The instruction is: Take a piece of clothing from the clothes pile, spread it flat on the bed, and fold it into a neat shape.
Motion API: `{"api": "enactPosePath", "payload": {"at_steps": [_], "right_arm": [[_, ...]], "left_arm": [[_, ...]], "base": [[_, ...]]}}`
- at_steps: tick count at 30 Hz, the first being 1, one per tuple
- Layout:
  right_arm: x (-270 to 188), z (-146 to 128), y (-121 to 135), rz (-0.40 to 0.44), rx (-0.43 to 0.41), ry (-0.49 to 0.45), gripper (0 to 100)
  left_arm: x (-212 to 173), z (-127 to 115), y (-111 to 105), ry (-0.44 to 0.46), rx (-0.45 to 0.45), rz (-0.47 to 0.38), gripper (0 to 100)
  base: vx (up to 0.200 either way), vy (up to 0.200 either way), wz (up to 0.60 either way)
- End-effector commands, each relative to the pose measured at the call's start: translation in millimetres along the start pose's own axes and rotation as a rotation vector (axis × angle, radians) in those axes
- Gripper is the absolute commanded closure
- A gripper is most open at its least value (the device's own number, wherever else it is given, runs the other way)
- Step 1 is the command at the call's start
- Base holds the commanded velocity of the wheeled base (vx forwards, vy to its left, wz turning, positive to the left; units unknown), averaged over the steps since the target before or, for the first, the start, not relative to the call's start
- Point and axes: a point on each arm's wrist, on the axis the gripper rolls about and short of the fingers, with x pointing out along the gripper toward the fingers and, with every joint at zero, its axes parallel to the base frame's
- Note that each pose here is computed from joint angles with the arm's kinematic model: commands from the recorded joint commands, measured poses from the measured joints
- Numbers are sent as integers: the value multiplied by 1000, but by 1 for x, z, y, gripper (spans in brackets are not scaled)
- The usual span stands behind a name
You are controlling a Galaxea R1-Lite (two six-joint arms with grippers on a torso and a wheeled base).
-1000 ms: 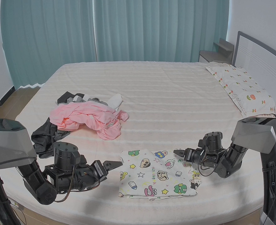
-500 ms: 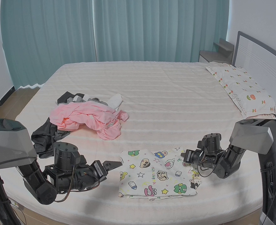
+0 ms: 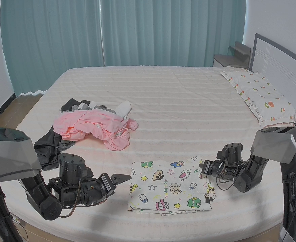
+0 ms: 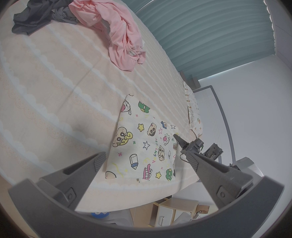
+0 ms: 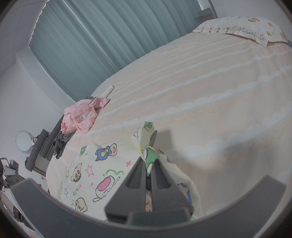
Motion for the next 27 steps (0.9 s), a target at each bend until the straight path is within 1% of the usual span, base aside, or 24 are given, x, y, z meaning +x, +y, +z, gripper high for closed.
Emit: {"api": "enactPosePath", "payload": {"at_steps": [1, 11, 12, 18, 22, 25, 26, 27], "right_arm": [[-3, 5, -1, -2, 4, -14, 100], [-6, 7, -1, -7, 9, -11, 100], [-7, 6, -1, -8, 9, -9, 0], [-14, 4, -7, -27, 23, -2, 0], [-25, 8, -2, -47, 21, -15, 0], [-45, 5, 2, -72, 19, -4, 0], [-46, 5, 2, -72, 19, -4, 0], [-52, 5, 0, -77, 29, -2, 0]], "left_arm": [[0, 0, 0, 1, -1, 1, 0], [1, 0, 0, 1, -1, 1, 0], [1, 0, 0, 1, -1, 1, 0], [1, 0, -1, -11, 12, 2, 0], [3, 1, -5, -44, 21, 6, 0], [13, 7, -16, -146, 40, 25, 0], [13, 7, -17, -152, 41, 25, 0], [17, 8, -23, -181, 58, 29, 0]], "base": [[0, 0, 0], [0, 0, 0], [0, 0, 0], [0, 0, 0], [0, 0, 0], [0, 0, 0], [0, 0, 0], [0, 0, 0]]}}
